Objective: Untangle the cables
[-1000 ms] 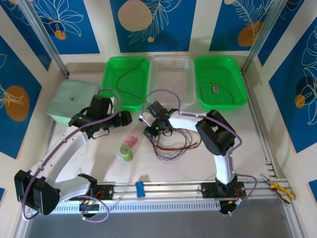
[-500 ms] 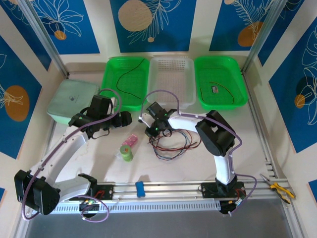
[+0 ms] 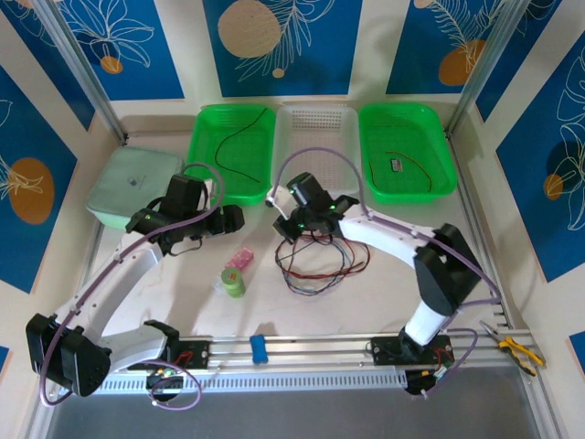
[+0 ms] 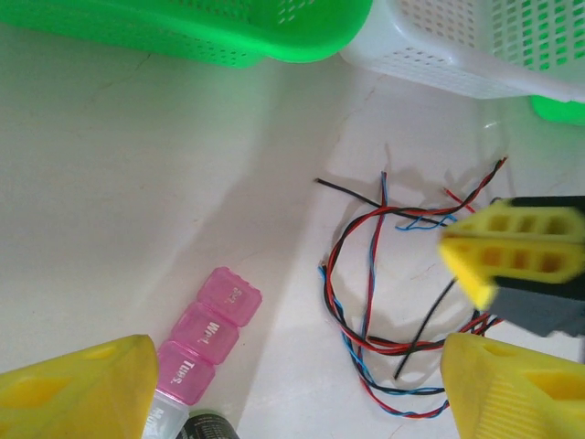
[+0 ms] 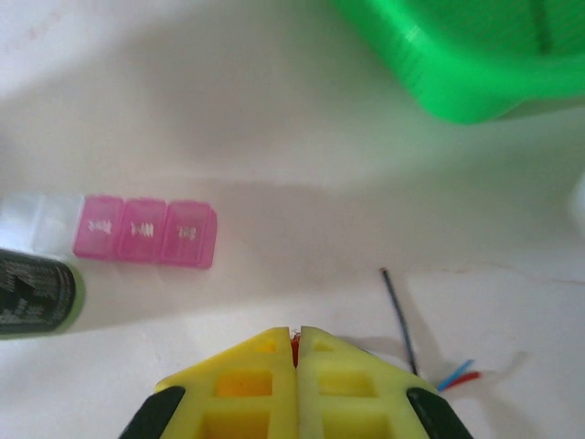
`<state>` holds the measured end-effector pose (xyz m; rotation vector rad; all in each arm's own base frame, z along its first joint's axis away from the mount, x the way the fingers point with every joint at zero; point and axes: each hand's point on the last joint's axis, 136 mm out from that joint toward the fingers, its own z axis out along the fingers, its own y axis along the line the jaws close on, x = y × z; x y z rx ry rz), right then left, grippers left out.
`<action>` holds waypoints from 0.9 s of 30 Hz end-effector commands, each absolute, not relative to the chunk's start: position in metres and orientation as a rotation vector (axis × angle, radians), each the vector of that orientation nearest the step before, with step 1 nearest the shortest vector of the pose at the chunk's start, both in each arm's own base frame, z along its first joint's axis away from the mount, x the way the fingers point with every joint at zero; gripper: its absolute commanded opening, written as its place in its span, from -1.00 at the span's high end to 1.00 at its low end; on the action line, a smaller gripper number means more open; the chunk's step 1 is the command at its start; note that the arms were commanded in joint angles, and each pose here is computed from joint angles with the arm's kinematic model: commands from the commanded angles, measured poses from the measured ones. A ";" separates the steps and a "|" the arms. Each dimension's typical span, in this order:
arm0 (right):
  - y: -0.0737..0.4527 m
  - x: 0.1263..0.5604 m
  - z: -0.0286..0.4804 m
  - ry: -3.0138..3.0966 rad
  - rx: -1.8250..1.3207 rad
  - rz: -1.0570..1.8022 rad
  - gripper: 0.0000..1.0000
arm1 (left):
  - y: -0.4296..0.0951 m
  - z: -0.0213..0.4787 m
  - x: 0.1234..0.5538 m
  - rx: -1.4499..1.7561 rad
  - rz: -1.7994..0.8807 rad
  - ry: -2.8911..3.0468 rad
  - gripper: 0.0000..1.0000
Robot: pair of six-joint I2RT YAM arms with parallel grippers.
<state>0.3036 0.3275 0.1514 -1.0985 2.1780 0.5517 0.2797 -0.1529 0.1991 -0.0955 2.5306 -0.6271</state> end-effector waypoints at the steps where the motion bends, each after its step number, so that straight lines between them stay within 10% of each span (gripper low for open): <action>1: 0.311 0.311 0.201 2.096 -0.964 0.590 1.00 | -0.158 0.220 0.284 -0.061 -0.674 2.490 -0.62; 27: 0.202 0.308 0.443 1.629 -0.551 0.566 1.00 | -0.288 0.227 0.292 0.706 -0.707 2.208 -0.65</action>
